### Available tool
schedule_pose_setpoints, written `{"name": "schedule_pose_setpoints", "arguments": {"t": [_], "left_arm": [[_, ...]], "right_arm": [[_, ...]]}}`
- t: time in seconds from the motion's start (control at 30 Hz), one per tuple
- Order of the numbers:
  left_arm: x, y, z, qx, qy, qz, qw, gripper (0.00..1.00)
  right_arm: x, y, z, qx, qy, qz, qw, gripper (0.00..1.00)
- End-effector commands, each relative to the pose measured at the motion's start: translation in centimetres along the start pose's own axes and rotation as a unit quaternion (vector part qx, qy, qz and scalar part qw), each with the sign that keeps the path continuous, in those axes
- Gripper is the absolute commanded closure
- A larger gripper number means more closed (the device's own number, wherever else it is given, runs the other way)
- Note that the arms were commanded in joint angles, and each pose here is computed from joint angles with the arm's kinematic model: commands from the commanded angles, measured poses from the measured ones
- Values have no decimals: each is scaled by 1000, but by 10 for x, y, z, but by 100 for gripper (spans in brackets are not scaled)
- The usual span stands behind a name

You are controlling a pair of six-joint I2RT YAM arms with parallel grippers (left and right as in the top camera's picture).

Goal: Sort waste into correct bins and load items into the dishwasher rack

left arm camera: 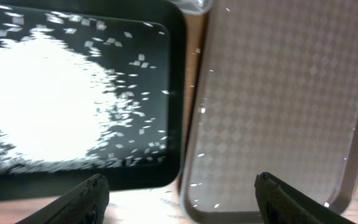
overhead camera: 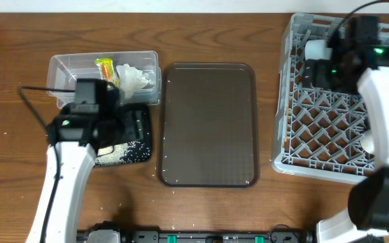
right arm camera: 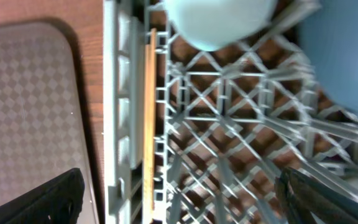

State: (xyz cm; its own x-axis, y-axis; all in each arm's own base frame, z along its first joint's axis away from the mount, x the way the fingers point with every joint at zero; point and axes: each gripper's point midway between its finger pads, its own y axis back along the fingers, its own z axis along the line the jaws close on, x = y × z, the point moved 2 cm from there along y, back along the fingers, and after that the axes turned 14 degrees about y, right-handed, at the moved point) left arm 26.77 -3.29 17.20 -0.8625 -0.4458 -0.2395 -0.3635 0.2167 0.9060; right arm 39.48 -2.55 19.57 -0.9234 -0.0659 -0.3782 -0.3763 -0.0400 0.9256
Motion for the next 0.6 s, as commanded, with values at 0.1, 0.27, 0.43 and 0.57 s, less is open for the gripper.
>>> {"name": "schedule_pose_setpoints", "arguments": {"t": [0.1,0.27,0.43,0.57], "left_arm": [[6,65,-1,27,-88,-126,988,18],[24,108,14,20,-105,-236,966,12],[34,132,16,35,-110,-297,948,11],[40,138,18,39,-111,-306,945,11]], "right_arm": [[7,49,-5,13,-6,-68,998,1],[30,62,3,25,4,-147,989,1],[70,64,10,34,7,-195,980,1],[106,56,15,31,6,-174,984,1]]}}
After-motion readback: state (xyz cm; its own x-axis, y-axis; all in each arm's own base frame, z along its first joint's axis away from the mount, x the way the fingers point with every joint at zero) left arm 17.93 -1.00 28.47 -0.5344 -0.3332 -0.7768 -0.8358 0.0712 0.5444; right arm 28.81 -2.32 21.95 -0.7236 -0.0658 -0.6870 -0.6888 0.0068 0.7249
